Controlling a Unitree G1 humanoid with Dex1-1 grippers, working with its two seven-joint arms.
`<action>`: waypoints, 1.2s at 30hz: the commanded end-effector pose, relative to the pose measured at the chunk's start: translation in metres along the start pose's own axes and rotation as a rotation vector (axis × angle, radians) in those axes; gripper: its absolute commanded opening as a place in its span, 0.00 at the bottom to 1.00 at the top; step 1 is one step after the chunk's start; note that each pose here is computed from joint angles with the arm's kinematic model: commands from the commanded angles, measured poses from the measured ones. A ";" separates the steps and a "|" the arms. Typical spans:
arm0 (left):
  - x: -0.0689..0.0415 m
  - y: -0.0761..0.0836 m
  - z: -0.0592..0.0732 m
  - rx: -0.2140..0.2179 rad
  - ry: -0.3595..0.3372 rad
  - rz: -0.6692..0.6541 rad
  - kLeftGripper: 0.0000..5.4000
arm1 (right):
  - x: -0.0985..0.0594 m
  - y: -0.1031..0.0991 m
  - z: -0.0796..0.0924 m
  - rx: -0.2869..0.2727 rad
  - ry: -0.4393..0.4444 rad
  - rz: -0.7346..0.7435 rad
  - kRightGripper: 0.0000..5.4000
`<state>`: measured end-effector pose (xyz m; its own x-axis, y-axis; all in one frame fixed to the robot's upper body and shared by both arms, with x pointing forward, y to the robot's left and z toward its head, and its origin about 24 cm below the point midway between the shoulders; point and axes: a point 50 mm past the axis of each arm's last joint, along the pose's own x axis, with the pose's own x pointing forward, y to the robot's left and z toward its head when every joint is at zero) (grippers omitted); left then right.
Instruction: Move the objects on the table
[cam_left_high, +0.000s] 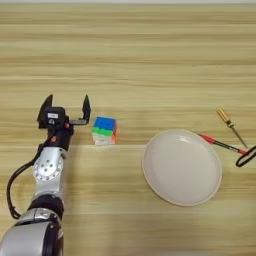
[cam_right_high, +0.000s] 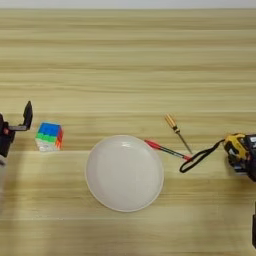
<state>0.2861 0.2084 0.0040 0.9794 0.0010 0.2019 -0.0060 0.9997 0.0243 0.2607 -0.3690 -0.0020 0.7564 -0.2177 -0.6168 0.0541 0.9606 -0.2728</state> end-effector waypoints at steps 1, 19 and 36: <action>0.000 0.001 0.001 0.007 -0.004 -0.001 1.00 | 0.001 0.000 0.010 -0.008 -0.041 0.007 0.68; 0.000 0.000 0.001 0.007 -0.006 -0.003 1.00 | 0.004 0.018 0.025 -0.172 -0.132 0.148 0.68; 0.001 -0.002 0.001 0.005 -0.004 -0.007 1.00 | 0.002 0.044 0.031 -0.304 -0.167 0.452 0.68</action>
<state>0.2863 0.2066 0.0038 0.9793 -0.0004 0.2025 -0.0047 0.9997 0.0246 0.2728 -0.3297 -0.0034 0.7446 0.1964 -0.6380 -0.4263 0.8754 -0.2280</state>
